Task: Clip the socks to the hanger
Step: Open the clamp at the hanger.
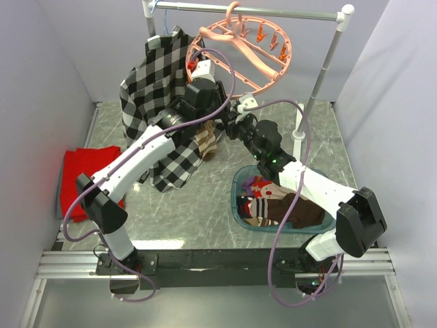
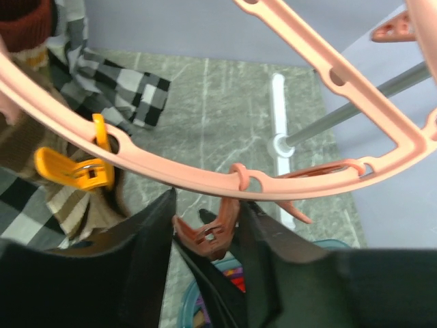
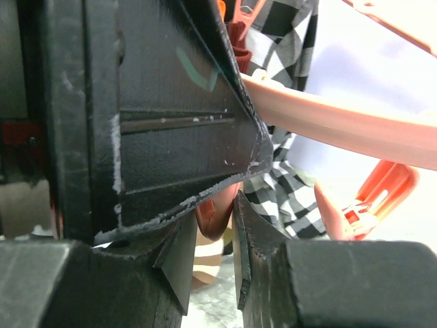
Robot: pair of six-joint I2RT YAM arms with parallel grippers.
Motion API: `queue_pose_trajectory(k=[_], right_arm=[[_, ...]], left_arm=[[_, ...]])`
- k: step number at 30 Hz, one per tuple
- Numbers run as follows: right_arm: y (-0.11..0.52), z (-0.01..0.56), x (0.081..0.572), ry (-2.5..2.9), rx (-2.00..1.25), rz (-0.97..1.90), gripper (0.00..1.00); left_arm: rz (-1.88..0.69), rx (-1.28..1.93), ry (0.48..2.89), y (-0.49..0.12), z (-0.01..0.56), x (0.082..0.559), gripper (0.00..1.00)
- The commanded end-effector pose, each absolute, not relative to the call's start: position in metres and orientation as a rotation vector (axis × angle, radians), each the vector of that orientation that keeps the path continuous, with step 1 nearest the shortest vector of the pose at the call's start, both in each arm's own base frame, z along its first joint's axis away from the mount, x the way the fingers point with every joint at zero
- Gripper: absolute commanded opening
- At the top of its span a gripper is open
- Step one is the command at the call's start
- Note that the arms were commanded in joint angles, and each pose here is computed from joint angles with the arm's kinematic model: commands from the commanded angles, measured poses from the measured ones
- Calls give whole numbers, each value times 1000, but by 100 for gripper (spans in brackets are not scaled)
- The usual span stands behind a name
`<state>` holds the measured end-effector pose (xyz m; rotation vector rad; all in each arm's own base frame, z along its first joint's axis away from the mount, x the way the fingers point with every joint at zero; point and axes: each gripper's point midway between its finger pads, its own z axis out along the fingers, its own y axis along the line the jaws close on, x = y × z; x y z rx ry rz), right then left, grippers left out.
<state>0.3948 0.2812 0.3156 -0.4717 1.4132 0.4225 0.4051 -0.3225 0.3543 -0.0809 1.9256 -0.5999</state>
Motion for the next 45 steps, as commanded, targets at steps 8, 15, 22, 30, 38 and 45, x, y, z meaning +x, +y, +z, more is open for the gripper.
queue_pose_trajectory(k=[8,15,22,30,38,45], right_arm=[[273,330,395,1361,-462,289,13],[279,328,395,1358,-482,268,13],[279,326,394,1358,-490,244,13],[280,321,395,1362,-505,218,14],[277,314,388,1390,-483,253,42],[267,313,363,1419,-490,319,59]], left_arm=[[-609,-133,1888,-317,387,403,51],[-611,-123,1911,-323,381,405,46],[-598,-120,1935,-324,372,406,46],[-594,-124,1923,-323,376,408,37],[-601,-110,1891,-321,380,410,21],[-618,-74,1870,-319,378,414,9]])
